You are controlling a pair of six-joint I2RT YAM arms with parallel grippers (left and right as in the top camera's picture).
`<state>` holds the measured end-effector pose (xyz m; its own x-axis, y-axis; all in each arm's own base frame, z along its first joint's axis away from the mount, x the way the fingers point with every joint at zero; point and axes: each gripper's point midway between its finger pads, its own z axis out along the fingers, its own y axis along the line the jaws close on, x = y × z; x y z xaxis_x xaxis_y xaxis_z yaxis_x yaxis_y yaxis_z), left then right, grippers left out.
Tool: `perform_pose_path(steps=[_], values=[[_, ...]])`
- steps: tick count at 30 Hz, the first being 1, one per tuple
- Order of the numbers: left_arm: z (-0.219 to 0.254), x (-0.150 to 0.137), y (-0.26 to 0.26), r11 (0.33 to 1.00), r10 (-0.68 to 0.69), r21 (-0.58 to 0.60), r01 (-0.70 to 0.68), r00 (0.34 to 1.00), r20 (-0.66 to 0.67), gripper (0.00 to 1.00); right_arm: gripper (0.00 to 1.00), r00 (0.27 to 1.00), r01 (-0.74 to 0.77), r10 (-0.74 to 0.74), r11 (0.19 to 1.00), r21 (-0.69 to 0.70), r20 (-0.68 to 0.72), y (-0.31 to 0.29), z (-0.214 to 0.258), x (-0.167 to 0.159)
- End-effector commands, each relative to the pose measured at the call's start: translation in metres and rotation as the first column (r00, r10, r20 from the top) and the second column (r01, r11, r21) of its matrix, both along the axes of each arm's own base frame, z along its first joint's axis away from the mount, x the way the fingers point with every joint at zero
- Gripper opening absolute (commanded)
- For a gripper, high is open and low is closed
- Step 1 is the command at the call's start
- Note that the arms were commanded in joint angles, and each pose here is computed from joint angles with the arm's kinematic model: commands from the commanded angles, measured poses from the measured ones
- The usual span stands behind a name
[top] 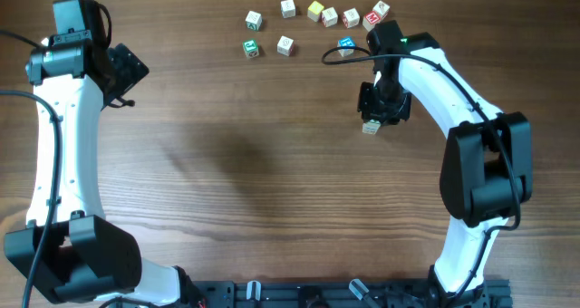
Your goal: Form a tower
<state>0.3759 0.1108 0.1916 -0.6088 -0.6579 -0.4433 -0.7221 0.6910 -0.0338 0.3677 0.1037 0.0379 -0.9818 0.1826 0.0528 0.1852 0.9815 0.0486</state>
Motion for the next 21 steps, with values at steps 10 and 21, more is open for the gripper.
perform_pose_path(steps=[10,21], values=[[-0.0051,-0.0007,0.001,1.0,0.018,-0.009,-0.018,1.0,-0.01,1.0,0.04,0.999,0.027,-0.028,1.0,-0.013,-0.029,-0.0026,-0.0077,-0.0044],[-0.0051,-0.0007,0.001,1.0,0.018,-0.009,-0.018,1.0,-0.01,1.0,0.04,0.999,0.024,-0.024,1.0,-0.014,-0.024,-0.0026,-0.0079,-0.0033]])
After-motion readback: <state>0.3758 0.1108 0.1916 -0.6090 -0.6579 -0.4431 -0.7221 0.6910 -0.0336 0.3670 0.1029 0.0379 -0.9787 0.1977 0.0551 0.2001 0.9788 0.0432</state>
